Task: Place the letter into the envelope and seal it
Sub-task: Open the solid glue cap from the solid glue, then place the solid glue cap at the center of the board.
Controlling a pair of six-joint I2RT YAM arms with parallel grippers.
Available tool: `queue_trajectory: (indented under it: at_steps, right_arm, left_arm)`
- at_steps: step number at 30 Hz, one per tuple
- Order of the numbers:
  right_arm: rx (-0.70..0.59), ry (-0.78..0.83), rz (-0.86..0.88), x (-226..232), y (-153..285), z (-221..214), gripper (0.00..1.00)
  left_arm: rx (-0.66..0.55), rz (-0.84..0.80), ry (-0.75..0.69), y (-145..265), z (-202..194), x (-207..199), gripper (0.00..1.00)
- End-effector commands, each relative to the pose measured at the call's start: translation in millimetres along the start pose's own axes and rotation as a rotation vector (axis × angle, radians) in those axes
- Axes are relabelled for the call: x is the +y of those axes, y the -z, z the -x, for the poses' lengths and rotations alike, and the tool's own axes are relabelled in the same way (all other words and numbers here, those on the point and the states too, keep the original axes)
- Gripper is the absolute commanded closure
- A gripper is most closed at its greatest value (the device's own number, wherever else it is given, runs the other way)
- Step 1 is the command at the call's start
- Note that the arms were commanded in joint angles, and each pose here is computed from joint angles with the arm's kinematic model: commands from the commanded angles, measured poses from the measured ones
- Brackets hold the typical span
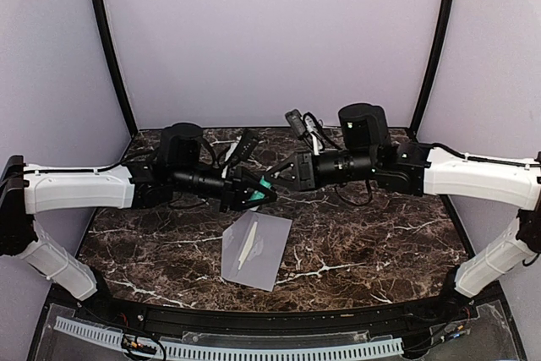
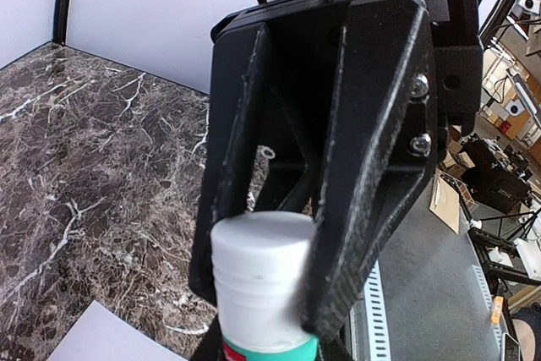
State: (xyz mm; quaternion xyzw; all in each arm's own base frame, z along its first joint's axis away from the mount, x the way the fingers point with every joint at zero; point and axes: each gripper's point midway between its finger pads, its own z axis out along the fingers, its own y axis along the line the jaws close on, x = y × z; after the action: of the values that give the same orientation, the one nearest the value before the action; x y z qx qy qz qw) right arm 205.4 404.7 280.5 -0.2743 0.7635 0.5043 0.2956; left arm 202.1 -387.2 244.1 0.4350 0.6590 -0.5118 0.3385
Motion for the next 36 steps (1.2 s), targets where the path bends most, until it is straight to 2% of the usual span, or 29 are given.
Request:
queue_trajectory:
  at_steps: [1,12,15,18,21,24,28,31,36]
  right_arm:
    - [-0.155,-0.001,-0.033,-3,31,45,0.9]
    - [-0.191,0.019,-0.13,-23,56,61,0.91]
    - [-0.206,0.032,-0.189,-33,66,64,0.91]
    - [-0.205,0.069,-0.303,-54,72,66,0.91]
    - [-0.158,0.094,-0.474,-94,72,59,0.91]
    - [-0.131,0.079,-0.596,-139,74,55,0.91]
    - [-0.129,0.024,-0.755,-211,87,54,0.91]
    - [-0.121,-0.01,-0.862,-262,97,54,0.91]
    - [-0.096,-0.075,-1.029,-342,110,44,0.89]
  left_arm:
    - [0.007,0.001,-0.011,1,1,1,1.0]
    - [0.027,-0.002,0.0,-2,-3,3,1.0]
    - [0.024,0.014,0.001,-1,-2,5,1.0]
    - [-0.026,0.059,0.025,18,15,19,1.0]
    - [-0.14,0.138,0.064,60,47,48,1.0]
    - [-0.264,0.311,0.077,122,77,85,0.98]
    - [-0.313,0.525,0.087,174,88,113,0.97]
    - [-0.323,0.6,0.06,189,92,112,0.96]
    - [-0.332,0.634,0.034,196,94,109,0.95]
